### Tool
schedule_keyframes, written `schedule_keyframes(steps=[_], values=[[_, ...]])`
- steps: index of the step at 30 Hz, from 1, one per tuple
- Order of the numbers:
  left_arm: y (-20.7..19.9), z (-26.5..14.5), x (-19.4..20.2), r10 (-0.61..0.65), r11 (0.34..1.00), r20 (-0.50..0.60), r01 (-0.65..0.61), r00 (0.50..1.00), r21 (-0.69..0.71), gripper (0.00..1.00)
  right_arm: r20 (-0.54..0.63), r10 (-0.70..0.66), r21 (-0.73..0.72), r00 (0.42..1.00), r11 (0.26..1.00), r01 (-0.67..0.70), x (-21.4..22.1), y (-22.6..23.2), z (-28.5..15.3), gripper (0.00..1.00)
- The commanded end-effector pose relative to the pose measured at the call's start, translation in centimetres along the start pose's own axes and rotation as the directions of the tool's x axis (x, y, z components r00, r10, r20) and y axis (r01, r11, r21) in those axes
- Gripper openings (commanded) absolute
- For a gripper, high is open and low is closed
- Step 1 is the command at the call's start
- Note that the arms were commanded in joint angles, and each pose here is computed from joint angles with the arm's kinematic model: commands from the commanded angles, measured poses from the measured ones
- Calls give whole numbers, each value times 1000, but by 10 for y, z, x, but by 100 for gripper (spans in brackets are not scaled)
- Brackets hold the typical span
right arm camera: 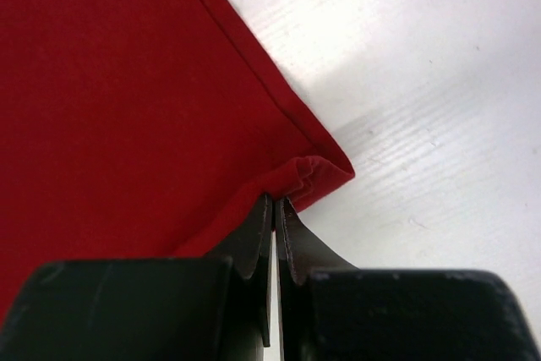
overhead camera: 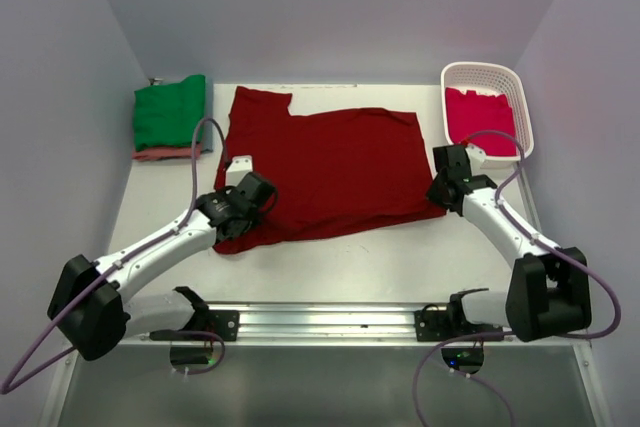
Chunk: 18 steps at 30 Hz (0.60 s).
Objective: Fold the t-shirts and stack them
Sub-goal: Fold the tshirt
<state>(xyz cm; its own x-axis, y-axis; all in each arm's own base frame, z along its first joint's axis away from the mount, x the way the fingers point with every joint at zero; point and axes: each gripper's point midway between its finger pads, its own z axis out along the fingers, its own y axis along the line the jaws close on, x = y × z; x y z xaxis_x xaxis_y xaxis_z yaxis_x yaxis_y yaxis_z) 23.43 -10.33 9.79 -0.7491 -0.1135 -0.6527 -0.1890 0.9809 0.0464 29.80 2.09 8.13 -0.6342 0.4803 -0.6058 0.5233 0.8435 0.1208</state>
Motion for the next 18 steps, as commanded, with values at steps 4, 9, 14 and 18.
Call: schedule_keyframes(steps=[4, 9, 14, 18], values=[[-20, 19, -55, -29, 999, 139, 27, 990, 20, 0, 93, 17, -27, 995, 1000, -14, -41, 27, 9, 0], [-12, 23, -76, -33, 999, 165, 38, 986, -28, 0, 87, 5, -16, 996, 1000, -3, -48, 38, 19, 0], [-2, 28, -88, -42, 997, 172, 52, 984, -57, 0, 90, -3, 0, 996, 1000, 3, -54, 42, 27, 0], [7, 35, -88, -43, 995, 156, 57, 987, -81, 0, 98, -4, 14, 995, 1000, 2, -59, 43, 30, 0]])
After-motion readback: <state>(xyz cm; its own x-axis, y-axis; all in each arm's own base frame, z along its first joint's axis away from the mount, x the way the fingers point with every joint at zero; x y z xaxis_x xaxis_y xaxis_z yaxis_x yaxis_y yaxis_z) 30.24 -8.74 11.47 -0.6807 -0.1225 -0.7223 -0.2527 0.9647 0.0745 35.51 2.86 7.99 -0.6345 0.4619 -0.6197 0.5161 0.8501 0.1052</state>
